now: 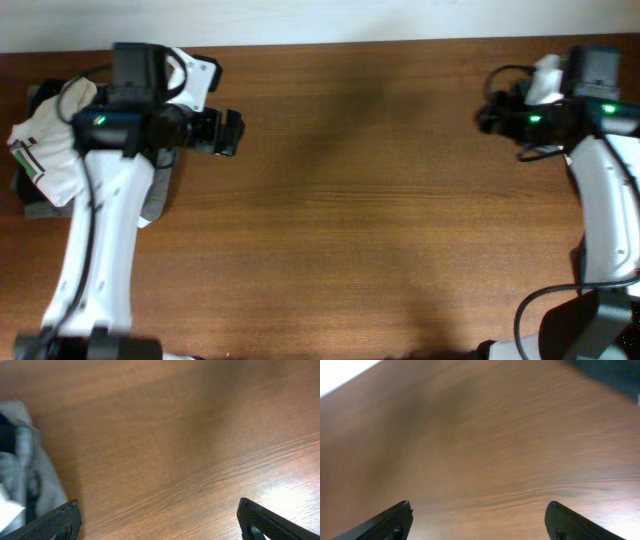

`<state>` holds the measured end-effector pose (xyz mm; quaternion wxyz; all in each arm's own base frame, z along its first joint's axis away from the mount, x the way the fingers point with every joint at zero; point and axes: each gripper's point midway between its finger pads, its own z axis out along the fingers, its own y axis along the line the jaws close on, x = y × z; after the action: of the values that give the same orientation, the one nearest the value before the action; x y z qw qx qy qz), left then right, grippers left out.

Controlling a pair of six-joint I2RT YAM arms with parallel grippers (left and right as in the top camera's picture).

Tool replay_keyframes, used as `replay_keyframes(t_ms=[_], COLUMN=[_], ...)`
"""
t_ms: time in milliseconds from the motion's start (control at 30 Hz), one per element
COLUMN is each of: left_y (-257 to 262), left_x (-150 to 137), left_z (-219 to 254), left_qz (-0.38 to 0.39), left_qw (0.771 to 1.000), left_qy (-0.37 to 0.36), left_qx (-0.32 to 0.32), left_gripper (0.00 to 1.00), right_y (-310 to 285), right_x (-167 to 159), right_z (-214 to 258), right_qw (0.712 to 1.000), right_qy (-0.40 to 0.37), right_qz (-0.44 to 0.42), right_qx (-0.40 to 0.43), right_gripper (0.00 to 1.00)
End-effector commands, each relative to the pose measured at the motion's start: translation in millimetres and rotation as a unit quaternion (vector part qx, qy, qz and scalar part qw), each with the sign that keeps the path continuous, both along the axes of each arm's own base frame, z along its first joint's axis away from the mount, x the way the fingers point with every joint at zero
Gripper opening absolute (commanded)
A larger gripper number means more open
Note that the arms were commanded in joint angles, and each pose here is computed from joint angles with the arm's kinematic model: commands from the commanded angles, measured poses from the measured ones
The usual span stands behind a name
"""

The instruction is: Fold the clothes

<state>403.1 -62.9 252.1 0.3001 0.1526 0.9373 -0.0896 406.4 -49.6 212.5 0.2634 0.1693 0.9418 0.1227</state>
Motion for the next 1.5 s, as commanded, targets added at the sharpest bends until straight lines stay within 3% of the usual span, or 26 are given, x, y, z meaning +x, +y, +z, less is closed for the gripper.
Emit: replay_keyframes(t_ms=[0,100,167,400,433,467,500,533,567,667,733,767,800,833,900,967,1033,1100,1167,1233,1300,1367,1467], left_y=[-30.4,-48.5,-52.5,-51.6,-51.3,-50.6,-50.6,-50.6,-51.0,-37.6,-23.8,-17.0,-17.0,-17.0,-18.3,-29.7,-36.4,-60.3,-89.9,-127.7,-140.7,-122.1,-127.6], left_x=[13.2,7.3,3.4,5.6,4.2,2.7,2.6,3.6,5.8,17.1,15.5,12.2,10.8,10.9,16.5,34.0,58.8,77.2,100.3,121.3,134.4,144.0,153.5], left_z=[-32.8,-34.1,-35.6,-34.7,-35.5,-36.4,-36.5,-34.3,-26.9,34.2,62.4,71.1,73.9,73.6,62.1,15.5,-57.0,-115.3,-165.3,-213.5,-233.4,-237.9,-238.0], left_qz=[-0.029,-0.064,-0.069,-0.067,-0.067,-0.067,-0.067,-0.067,-0.067,-0.04,-0.013,-0.001,-0.001,-0.001,-0.003,-0.021,-0.03,-0.061,-0.092,-0.126,-0.125,-0.088,-0.084], left_qw=[0.999,0.997,0.997,0.997,0.997,0.997,0.997,0.997,0.997,0.997,0.994,0.992,0.992,0.992,0.993,0.997,0.997,0.995,0.992,0.99,0.992,0.994,0.995], left_qy=[0.036,0.036,0.042,0.037,0.041,0.044,0.044,0.041,0.032,-0.052,-0.091,-0.103,-0.106,-0.106,-0.092,-0.034,0.039,0.082,0.084,0.062,0.033,0.019,-0.001], left_qx=[-0.008,0.0,0.001,0.004,0.004,0.005,0.005,0.005,0.004,0.031,0.056,0.068,0.066,0.066,0.069,0.06,0.066,0.022,-0.016,-0.029,0.003,0.067,0.058], left_gripper=[0.99,0.99,0.99,0.99,0.99,0.99,0.99,0.99,0.99,0.99,0.99,0.99,0.99,0.99,0.99,0.98,0.98,0.94,0.89,0.76,0.57,0.4,0.39], right_y=[-82.9,-144.8,-190.3,-232.3,-227.6,-213.2,-198.1,-168.0,-146.7,-1.4,98.9,148.7,172.7,189.1,193.6,142.9,91.8,56.3,18.4,-9.4,-21.1,-44.9,-60.6], right_x=[26.8,45.6,28.2,20.1,18.0,18.4,21.8,31.6,38.6,67.8,69.0,60.8,56.5,54.9,56.9,62.6,48.5,27.5,8.5,-11.8,-24.1,-36.1,-43.2], right_z=[-23.4,-77.1,-122.6,-208.5,-220.5,-230.5,-231.9,-230.6,-229.9,-223.3,-208.0,-194.3,-179.0,-153.7,-96.3,-30.2,-21.1,-36.9,-49.0,-57.5,-76.4,-105.1,-130.2], right_qw=[0.992,0.98,0.969,0.953,0.954,0.958,0.962,0.969,0.973,0.987,0.975,0.951,0.936,0.926,0.929,0.963,0.989,0.998,0.997,0.993,0.988,0.979,0.97], right_qy=[-0.008,0.012,0.054,0.104,0.117,0.13,0.136,0.14,0.143,0.149,0.122,0.1,0.081,0.052,-0.008,-0.059,-0.029,0.032,0.076,0.114,0.143,0.179,0.212], right_qz=[-0.114,-0.174,-0.23,-0.267,-0.261,-0.246,-0.23,-0.197,-0.174,-0.017,0.149,0.247,0.276,0.281,0.266,0.153,0.084,0.045,0.001,-0.036,-0.053,-0.092,-0.117], right_qx=[-0.053,-0.093,-0.075,-0.096,-0.087,-0.068,-0.058,-0.043,-0.043,-0.064,-0.109,-0.156,-0.204,-0.248,-0.257,-0.214,-0.121,-0.036,-0.005,0.006,0.011,0.004,0.021], right_gripper=[0.88,0.89,0.89,0.86,0.72,0.39,0.19,0.1,0.08,0.07,0.1,0.21,0.34,0.51,0.65,0.87,0.9,0.9,0.89,0.9,0.9,0.89,0.89])
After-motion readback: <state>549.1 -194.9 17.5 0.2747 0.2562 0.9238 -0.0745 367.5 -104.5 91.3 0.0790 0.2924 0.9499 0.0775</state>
